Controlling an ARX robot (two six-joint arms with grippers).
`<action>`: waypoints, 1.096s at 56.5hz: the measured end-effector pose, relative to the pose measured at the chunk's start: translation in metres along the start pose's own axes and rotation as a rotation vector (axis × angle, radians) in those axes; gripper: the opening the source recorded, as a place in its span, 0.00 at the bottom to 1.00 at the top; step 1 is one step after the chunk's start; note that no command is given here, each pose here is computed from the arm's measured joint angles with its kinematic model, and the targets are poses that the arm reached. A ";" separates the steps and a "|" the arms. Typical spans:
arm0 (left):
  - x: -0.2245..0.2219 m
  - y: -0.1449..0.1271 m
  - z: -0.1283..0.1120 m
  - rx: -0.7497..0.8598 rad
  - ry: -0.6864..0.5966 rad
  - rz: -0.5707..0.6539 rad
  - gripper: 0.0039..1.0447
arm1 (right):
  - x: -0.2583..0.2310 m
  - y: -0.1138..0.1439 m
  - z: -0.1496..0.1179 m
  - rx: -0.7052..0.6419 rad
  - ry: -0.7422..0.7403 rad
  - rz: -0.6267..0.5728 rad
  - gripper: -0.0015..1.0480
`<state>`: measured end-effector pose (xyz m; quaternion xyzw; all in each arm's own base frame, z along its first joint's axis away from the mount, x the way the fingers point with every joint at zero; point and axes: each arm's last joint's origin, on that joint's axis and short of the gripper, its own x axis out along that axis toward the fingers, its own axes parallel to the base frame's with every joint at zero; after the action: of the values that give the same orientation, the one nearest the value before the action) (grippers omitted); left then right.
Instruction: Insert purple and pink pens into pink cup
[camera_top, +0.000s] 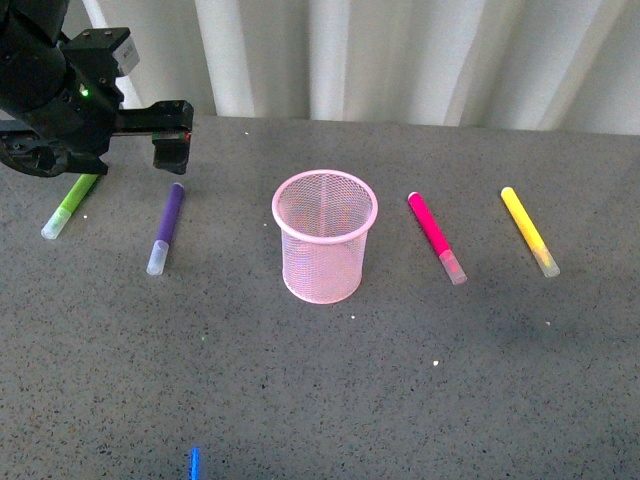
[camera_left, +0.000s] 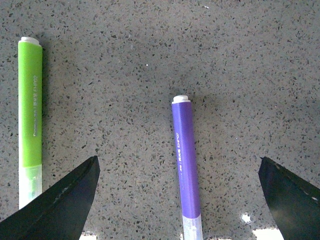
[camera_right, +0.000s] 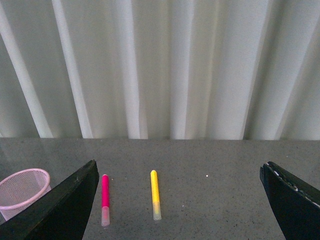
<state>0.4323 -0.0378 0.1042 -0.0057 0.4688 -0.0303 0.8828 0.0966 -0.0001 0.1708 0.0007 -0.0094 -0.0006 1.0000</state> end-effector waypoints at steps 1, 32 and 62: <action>0.002 0.000 0.000 0.001 0.002 0.001 0.94 | 0.000 0.000 0.000 0.000 0.000 0.000 0.93; 0.044 -0.019 -0.019 0.028 0.058 -0.010 0.94 | 0.000 0.000 0.000 0.000 0.000 0.000 0.93; 0.058 -0.031 -0.018 0.051 0.036 -0.003 0.75 | 0.000 0.000 0.000 0.000 0.000 0.000 0.93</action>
<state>0.4485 -0.0713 0.0477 0.0166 0.4837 -0.0437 0.8740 0.0966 -0.0001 0.1708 0.0005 -0.0094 -0.0006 1.0000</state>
